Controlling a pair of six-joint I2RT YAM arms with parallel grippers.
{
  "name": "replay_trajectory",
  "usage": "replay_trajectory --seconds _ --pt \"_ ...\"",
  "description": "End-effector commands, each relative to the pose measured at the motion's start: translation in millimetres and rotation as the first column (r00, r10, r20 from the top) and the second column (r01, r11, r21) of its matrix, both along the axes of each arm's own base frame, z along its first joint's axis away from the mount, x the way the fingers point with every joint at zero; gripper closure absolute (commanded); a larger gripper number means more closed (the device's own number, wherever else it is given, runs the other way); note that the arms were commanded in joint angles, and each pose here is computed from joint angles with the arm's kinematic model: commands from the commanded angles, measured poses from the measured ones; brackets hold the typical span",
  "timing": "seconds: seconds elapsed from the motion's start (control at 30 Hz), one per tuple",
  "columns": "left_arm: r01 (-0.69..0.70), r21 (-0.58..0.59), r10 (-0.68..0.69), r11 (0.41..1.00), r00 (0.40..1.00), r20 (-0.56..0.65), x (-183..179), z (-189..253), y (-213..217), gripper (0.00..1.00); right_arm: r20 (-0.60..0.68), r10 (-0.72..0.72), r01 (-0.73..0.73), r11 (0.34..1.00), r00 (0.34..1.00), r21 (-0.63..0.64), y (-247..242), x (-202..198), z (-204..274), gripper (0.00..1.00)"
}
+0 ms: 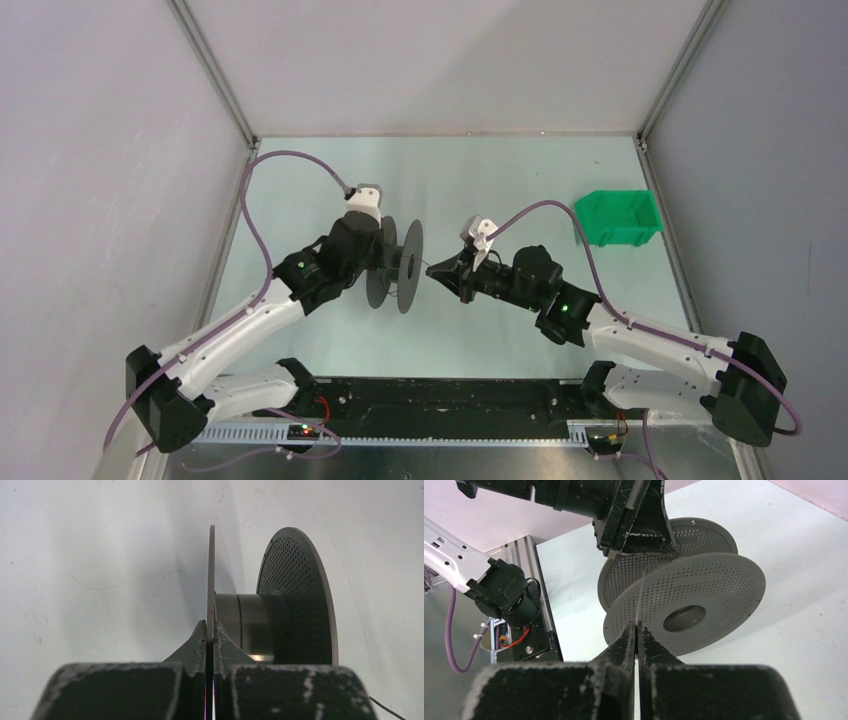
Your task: Wrap the cables
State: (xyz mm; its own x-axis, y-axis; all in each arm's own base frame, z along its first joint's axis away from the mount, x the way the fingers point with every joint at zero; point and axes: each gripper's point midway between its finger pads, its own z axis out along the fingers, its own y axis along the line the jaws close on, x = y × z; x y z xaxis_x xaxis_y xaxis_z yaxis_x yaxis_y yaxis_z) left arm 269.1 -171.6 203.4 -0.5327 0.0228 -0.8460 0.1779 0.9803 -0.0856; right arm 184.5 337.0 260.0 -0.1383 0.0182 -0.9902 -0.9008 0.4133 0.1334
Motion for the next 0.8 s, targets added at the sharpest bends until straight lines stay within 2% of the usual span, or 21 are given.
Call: replay_trajectory --seconds 0.0,0.17,0.3,0.43,0.53,0.6,0.77 --pt "-0.025 -0.055 0.028 0.998 0.998 0.053 10 17 -7 1.00 0.036 -0.023 0.021 0.998 0.999 0.068 1 6 20 1.00" --pt "0.133 -0.005 -0.133 0.991 0.991 0.027 0 9 -20 1.00 0.096 -0.024 0.014 0.994 0.995 0.109 -8 12 40 1.00" --pt "0.273 0.000 -0.273 0.962 0.962 0.026 -14 10 -31 1.00 0.114 -0.046 0.036 0.995 0.992 0.091 -23 25 40 1.00" --pt "0.365 -0.010 -0.364 0.931 0.931 0.033 -27 15 -37 1.00 0.087 -0.064 0.059 0.997 0.994 0.058 -39 40 30 1.00" --pt "0.392 -0.032 -0.391 0.919 0.919 0.049 -34 21 -37 1.00 0.020 -0.074 0.073 0.996 0.997 0.046 -49 46 21 1.00" --pt "0.395 -0.079 -0.392 0.915 0.918 0.054 -35 27 -36 1.00 -0.019 -0.059 0.060 0.997 0.998 0.048 -54 44 17 1.00" --pt "0.468 -0.250 -0.468 0.847 0.881 0.063 -47 46 -44 1.00 -0.053 -0.035 0.038 0.998 0.998 0.059 -61 38 8 1.00"
